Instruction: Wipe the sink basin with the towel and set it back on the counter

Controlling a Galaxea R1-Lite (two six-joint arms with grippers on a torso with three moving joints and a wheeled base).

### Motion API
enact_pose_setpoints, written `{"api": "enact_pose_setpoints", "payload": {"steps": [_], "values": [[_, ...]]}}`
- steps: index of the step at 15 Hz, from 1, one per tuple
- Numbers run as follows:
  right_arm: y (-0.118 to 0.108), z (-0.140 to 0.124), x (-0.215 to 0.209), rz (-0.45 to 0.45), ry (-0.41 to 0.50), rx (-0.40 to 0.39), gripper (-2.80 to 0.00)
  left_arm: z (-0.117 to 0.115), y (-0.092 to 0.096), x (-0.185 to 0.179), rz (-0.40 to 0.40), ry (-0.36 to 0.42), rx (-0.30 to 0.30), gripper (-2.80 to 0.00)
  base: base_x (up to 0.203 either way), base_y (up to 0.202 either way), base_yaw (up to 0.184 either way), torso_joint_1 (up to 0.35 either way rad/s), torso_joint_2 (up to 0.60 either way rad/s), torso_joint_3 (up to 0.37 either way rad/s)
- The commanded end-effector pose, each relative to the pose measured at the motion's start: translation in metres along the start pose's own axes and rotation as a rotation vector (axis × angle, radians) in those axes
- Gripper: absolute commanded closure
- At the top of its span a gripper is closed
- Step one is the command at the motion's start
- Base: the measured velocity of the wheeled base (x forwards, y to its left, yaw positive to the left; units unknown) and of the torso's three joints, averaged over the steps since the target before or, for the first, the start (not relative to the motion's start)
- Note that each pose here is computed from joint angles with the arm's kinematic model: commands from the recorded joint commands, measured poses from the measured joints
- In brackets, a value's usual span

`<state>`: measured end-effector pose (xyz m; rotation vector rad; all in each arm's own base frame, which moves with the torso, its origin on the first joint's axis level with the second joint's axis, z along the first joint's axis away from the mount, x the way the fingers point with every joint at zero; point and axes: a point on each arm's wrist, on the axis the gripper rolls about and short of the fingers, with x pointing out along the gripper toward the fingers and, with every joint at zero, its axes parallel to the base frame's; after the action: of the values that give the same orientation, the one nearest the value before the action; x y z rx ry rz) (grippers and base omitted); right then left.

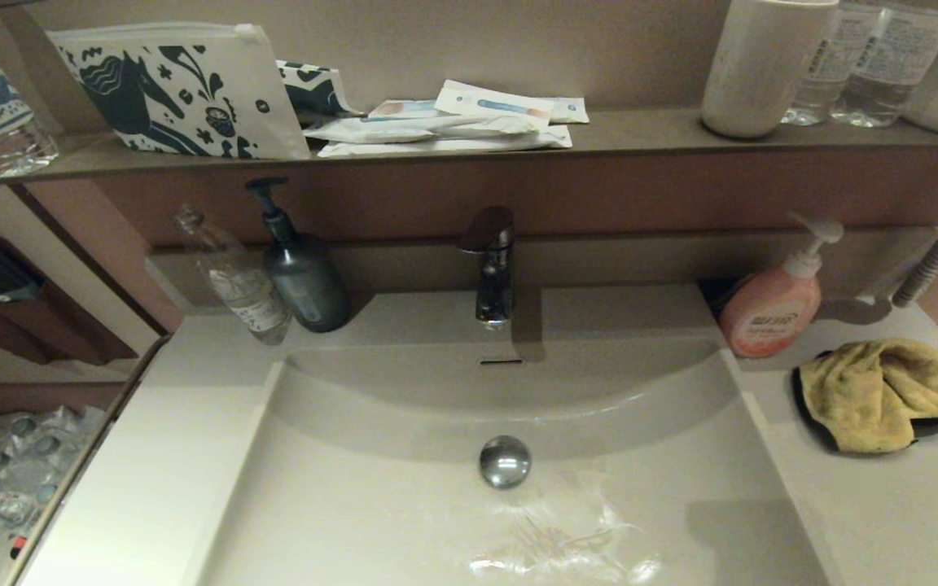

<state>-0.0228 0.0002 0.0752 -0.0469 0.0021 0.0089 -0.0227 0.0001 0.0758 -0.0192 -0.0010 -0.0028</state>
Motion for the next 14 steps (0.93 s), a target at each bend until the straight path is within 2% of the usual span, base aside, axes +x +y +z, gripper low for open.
{"api": "enact_pose_setpoints", "payload": {"steps": [1, 14], "values": [[0.0000, 0.0001, 0.0000, 0.000, 0.000, -0.001, 0.00, 0.0001, 0.0000, 0.0001, 0.000, 0.001, -0.001, 0.00, 0.000, 0.000, 0.000, 0.000, 0.00, 0.000], [0.0000, 0.0000, 0.0001, 0.000, 0.002, 0.002, 0.00, 0.0001, 0.0000, 0.0001, 0.001, 0.001, -0.001, 0.00, 0.000, 0.000, 0.000, 0.000, 0.00, 0.000]]}}
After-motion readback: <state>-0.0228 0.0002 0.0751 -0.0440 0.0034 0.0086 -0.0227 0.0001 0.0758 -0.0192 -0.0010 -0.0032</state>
